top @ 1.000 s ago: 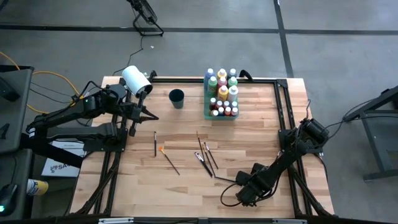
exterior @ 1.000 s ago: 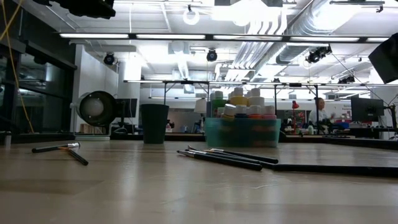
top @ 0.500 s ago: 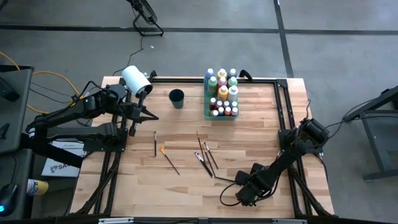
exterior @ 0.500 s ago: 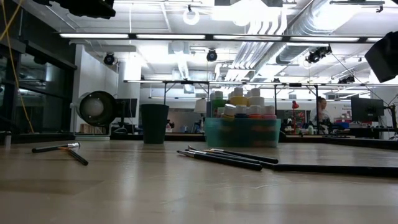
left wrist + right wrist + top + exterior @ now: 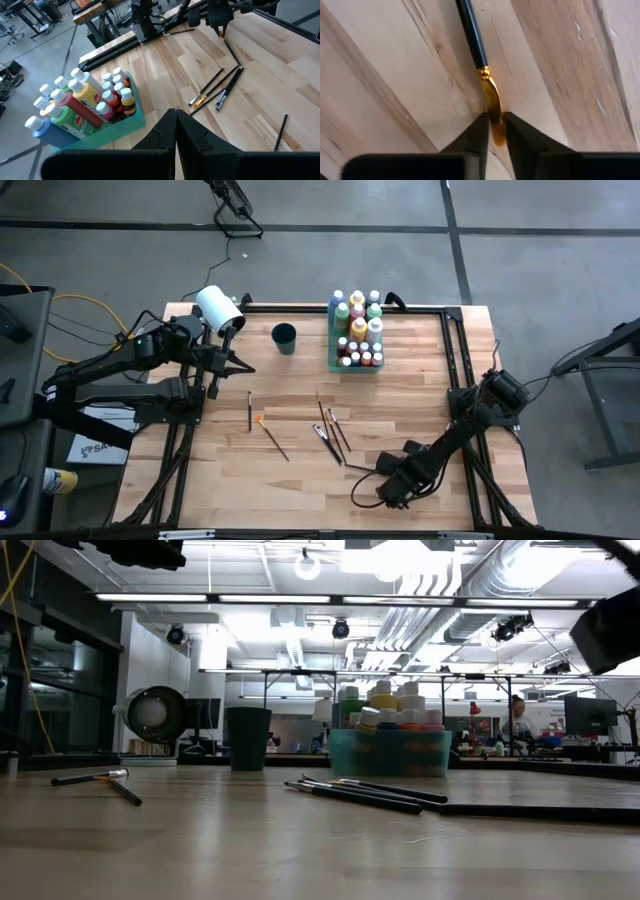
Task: Pick & Place Paint Supplies
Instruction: Put the black gold paint brush into the black cup
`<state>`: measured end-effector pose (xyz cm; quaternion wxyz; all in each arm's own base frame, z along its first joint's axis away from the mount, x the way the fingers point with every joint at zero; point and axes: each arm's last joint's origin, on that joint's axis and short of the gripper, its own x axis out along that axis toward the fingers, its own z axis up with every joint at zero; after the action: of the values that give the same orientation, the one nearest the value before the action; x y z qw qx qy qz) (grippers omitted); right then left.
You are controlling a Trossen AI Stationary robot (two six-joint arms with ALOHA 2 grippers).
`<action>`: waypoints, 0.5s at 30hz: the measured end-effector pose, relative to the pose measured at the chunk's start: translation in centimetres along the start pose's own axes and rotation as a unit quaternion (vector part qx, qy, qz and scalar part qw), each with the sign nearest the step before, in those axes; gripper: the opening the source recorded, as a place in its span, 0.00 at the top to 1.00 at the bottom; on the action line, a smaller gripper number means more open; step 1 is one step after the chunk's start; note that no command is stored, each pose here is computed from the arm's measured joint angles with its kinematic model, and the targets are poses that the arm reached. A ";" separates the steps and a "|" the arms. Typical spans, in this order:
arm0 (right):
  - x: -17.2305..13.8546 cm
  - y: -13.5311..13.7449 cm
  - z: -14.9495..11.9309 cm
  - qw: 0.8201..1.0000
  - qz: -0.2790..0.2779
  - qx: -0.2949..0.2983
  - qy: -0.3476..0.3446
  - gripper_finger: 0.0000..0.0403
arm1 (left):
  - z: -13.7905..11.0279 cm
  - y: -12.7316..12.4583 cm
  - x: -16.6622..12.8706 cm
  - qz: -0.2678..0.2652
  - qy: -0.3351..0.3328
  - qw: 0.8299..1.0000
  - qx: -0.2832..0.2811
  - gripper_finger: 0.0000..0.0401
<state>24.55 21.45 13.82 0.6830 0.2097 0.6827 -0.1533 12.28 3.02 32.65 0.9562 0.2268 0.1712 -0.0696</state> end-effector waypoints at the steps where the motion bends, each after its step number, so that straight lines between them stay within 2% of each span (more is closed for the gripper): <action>1: 0.0 0.0 0.1 1.000 0.003 0.003 0.006 0.90 | 0.0 0.0 0.0 0.000 0.000 1.000 0.000 0.99; 4: 0.0 -0.1 0.6 0.999 0.014 0.014 0.026 0.97 | 0.0 0.0 0.0 0.000 0.000 1.000 0.000 0.99; 10: -0.4 -0.5 2.0 0.993 0.035 0.100 0.059 0.98 | 0.0 0.0 0.0 0.000 0.000 1.000 -0.004 0.99; 15: -2.4 -0.1 2.5 0.991 0.060 0.104 0.063 0.99 | 0.0 0.0 0.0 0.000 0.000 1.000 -0.012 0.99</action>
<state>26.66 19.94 16.13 0.6211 0.3299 0.6906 -0.1687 12.28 3.02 32.65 0.9589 0.2154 0.1719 -0.0680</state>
